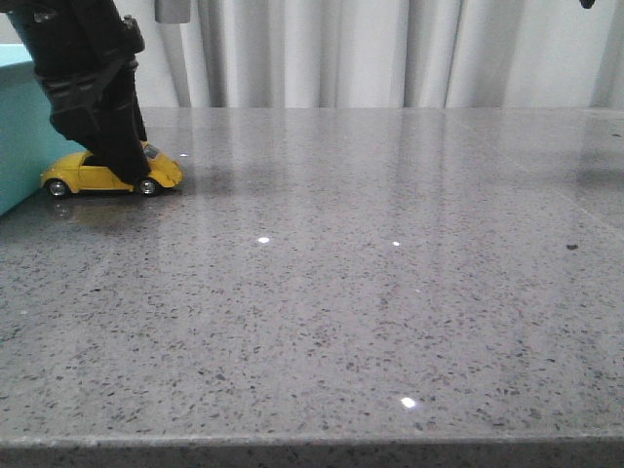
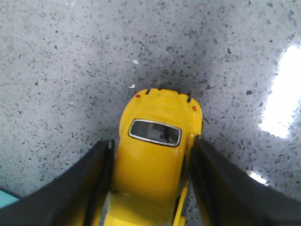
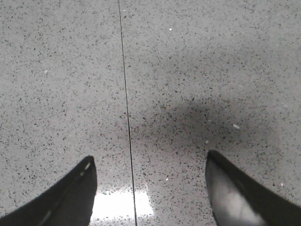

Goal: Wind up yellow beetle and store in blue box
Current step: 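Lift the car with the left gripper and carry it over the box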

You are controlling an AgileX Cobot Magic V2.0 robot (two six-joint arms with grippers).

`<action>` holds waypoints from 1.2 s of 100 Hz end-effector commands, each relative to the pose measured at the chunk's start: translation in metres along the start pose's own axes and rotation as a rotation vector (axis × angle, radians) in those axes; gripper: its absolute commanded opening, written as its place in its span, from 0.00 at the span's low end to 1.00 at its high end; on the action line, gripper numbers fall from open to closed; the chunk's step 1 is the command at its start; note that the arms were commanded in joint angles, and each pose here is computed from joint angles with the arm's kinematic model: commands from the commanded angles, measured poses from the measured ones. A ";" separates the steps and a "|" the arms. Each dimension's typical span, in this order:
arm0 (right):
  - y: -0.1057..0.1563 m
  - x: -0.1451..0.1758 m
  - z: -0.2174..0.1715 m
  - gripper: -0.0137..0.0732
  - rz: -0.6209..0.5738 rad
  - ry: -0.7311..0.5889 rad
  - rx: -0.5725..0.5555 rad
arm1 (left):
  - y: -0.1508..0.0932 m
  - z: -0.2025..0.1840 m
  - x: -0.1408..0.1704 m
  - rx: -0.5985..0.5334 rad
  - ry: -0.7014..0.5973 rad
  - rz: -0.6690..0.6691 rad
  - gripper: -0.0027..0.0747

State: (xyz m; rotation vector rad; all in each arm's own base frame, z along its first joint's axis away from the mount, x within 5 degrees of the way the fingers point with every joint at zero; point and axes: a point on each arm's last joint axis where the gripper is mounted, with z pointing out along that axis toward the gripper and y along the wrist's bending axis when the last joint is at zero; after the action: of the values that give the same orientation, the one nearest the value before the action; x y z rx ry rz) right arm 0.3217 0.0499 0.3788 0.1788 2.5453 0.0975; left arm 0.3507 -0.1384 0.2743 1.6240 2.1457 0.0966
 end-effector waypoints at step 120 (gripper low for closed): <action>0.000 -0.007 -0.027 0.73 -0.014 -0.108 -0.024 | 0.095 -0.168 0.036 -0.522 -0.176 -0.925 0.07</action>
State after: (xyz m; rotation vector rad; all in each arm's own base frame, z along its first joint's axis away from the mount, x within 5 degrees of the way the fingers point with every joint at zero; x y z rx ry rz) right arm 0.3217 0.0499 0.3788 0.1763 2.5455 0.0968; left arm 0.3767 -0.0658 0.4161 0.4322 2.3125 0.1513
